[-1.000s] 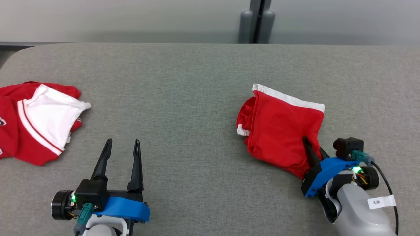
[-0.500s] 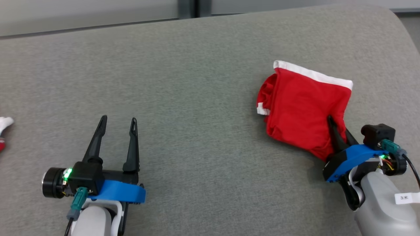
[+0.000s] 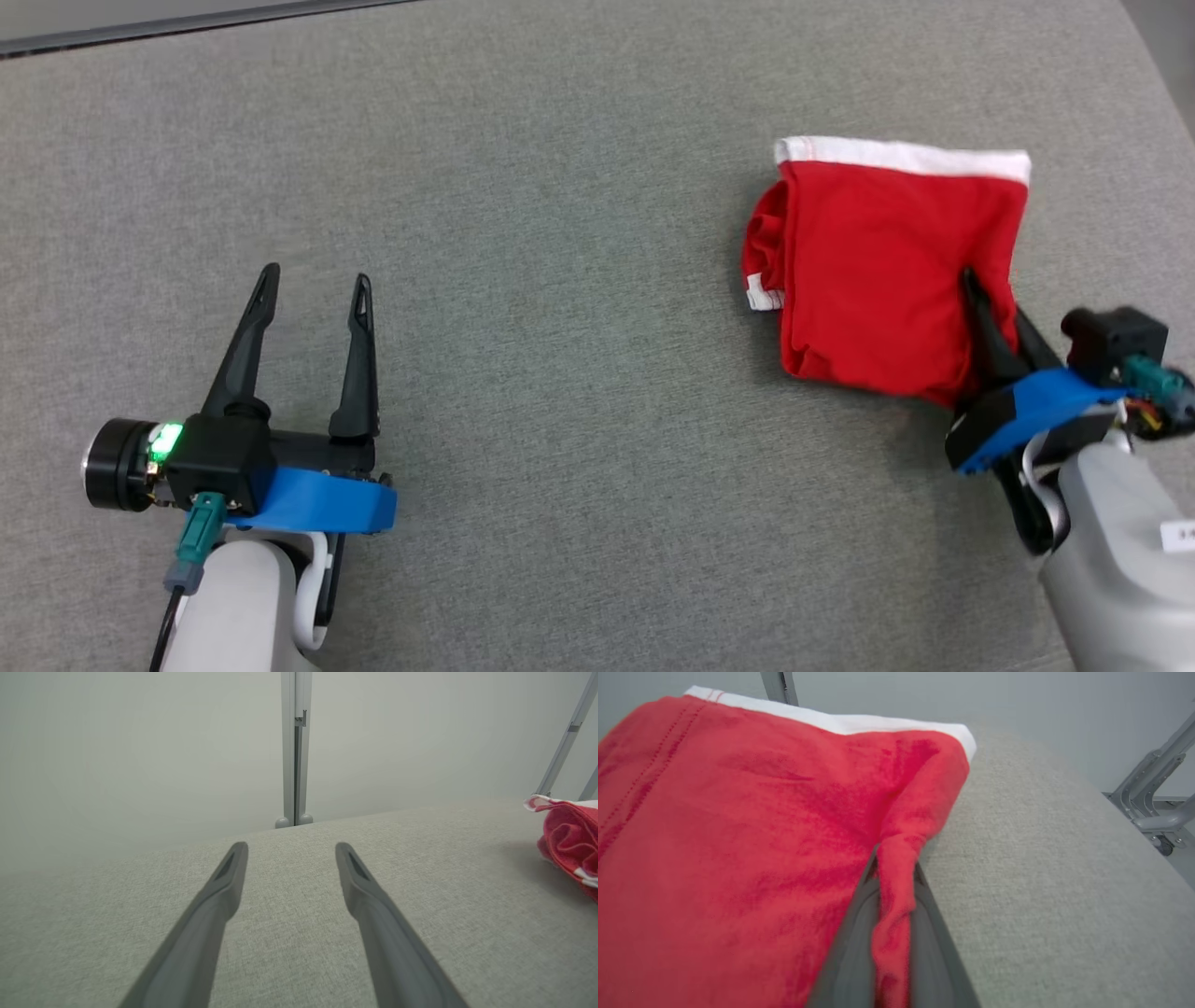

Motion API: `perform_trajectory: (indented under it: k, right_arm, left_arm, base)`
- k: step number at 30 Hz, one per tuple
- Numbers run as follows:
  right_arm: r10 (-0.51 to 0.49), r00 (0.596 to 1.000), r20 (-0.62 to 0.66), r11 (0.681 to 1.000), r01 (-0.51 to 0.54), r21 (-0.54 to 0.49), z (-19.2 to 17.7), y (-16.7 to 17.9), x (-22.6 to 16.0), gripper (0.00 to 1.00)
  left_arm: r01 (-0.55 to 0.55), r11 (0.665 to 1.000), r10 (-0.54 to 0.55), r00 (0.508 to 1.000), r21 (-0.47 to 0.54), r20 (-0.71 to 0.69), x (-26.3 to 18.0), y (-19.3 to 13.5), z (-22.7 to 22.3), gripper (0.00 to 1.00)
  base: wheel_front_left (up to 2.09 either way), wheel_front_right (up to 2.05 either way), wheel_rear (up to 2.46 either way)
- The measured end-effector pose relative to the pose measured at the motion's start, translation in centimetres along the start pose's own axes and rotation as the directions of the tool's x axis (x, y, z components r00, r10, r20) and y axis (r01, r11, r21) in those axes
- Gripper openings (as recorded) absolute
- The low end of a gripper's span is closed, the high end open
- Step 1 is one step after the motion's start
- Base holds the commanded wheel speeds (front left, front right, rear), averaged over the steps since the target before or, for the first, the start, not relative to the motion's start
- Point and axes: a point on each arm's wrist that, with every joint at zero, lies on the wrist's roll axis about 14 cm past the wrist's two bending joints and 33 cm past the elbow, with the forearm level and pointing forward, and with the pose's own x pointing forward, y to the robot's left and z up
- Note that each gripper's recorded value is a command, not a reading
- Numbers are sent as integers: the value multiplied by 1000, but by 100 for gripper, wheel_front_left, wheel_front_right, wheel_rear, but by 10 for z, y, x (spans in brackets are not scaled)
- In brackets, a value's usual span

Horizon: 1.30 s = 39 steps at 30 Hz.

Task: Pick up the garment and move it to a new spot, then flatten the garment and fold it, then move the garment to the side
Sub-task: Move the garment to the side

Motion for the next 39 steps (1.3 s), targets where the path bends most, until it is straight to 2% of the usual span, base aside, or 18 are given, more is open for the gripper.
perform_trajectory:
  k: [5,9,17,27,35,36,37,38,39]
  right_arm:
    - [63,997,41,992,-58,-108,30,7,33,0]
    - [88,995,47,974,-76,-214,54,2,65,0]
    - [15,1000,-23,932,-22,-361,69,-43,114,0]
    - [-150,984,-99,901,94,-422,70,-109,141,0]
    - [-194,975,-109,905,135,-404,68,-123,145,0]
    - [-192,976,-103,905,136,-403,69,-122,146,4]
    - [-192,976,-101,905,137,-404,70,-122,147,44]
    - [-193,976,-98,904,138,-404,71,-122,147,100]
    - [-193,977,-94,904,140,-405,71,-122,147,100]
  left_arm:
    - [-16,1000,16,1000,9,14,6,11,1,100]
    - [-29,1000,29,999,12,26,12,19,1,100]
    - [-50,999,49,998,23,38,20,33,-6,100]
    - [-56,998,54,998,35,43,26,42,-15,100]
    - [-46,998,45,998,37,37,29,42,-22,100]
    - [-46,998,45,998,37,36,29,42,-22,100]
    - [-46,998,45,998,38,36,29,42,-22,100]
    - [-46,998,45,998,38,37,30,42,-21,100]
    - [-47,998,45,998,38,39,30,42,-21,100]
  base:
    - [0,0,0]
    - [0,0,0]
    - [0,0,0]
    - [0,0,0]
    - [0,0,0]
    - [0,0,0]
    - [0,0,0]
    - [0,0,0]
    - [0,0,0]
